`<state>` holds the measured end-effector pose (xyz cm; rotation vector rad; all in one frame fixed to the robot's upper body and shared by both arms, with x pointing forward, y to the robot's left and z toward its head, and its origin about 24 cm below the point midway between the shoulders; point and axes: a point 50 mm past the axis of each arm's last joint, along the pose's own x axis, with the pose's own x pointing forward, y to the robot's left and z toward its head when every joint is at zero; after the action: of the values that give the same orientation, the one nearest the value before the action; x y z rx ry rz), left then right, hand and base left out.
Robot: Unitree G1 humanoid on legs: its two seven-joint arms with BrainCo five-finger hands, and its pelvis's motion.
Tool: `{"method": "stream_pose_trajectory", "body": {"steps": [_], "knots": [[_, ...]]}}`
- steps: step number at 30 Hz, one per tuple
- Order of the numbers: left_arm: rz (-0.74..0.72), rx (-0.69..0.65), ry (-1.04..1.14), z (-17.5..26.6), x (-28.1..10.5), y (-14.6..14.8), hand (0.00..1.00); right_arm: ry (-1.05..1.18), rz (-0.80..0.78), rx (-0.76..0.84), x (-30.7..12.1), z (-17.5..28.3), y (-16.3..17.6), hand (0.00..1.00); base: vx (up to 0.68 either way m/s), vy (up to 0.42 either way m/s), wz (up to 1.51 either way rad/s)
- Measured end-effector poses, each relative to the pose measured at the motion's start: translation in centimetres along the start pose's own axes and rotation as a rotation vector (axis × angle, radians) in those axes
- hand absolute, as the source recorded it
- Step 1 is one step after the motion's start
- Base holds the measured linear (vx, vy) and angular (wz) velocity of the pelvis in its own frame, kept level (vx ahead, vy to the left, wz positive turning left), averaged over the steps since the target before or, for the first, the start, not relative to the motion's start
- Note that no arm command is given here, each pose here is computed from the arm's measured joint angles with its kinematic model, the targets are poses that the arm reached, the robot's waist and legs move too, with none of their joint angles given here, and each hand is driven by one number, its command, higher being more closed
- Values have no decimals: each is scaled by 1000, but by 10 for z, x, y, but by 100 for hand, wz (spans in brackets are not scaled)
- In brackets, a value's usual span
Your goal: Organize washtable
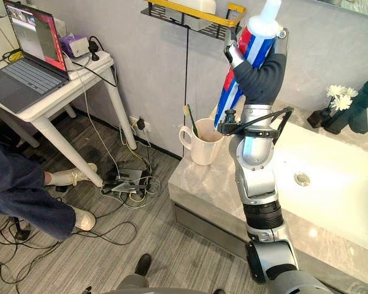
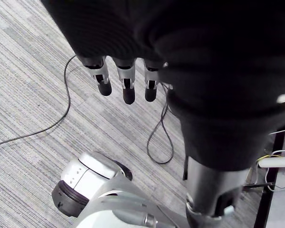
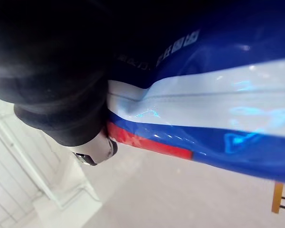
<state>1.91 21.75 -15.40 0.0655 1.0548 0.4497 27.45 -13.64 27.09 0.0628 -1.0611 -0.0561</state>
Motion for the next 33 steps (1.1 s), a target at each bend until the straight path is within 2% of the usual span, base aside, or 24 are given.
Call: {"method": "stream_pose_trajectory", "body": {"steps": [19,33], "knots": [[-5,-98,-36,11,-1,-17,0,-48,-11,23,-2,14,1,100,2,0,1],[-7,-124,-48,15,0,-19,0,-57,11,-9,0,15,-2,100,-2,1,0]]}}
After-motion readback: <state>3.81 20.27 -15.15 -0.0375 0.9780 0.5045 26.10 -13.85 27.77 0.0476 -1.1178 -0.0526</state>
